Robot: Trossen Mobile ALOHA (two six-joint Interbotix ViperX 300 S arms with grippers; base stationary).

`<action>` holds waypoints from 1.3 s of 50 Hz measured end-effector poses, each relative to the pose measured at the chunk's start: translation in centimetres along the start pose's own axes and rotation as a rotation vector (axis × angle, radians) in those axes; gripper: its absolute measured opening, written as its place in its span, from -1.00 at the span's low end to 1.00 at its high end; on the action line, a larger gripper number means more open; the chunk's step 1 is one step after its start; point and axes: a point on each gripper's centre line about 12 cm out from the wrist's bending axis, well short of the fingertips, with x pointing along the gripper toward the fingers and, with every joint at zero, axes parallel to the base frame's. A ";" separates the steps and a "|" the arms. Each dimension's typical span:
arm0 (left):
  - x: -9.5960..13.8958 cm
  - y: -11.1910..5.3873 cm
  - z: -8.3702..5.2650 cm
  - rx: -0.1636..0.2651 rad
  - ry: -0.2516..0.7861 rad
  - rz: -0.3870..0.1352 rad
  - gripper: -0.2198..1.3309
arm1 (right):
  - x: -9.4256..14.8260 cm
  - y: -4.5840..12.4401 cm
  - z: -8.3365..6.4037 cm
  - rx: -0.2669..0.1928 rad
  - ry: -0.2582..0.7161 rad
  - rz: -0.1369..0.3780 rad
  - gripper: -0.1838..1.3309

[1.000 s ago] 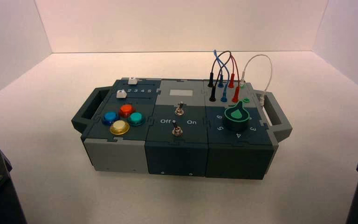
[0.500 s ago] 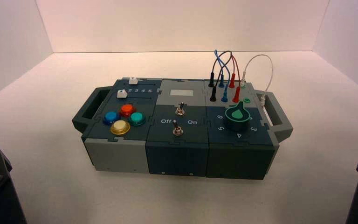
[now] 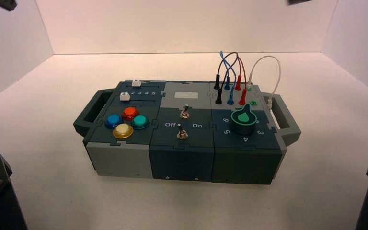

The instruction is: Push the blue button with the right gripper.

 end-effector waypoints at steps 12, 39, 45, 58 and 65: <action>1.1 -0.8 0.3 0.034 0.070 -0.027 -0.93 | 2.0 4.1 1.4 -0.030 0.130 0.149 -0.95; 2.5 -1.6 0.4 0.049 0.141 -0.056 -0.93 | 12.3 14.0 1.8 -0.143 0.494 0.285 -0.95; 2.4 -1.6 0.1 0.044 0.170 -0.055 -0.93 | 14.7 15.6 1.8 -0.153 0.563 0.296 -0.95; 2.0 -1.6 -0.7 0.042 0.218 -0.053 -0.93 | 18.3 19.6 1.6 -0.198 0.666 0.326 -0.95; 1.9 -1.5 -1.0 0.044 0.233 -0.047 -0.93 | 19.8 21.0 1.3 -0.191 0.709 0.342 -0.95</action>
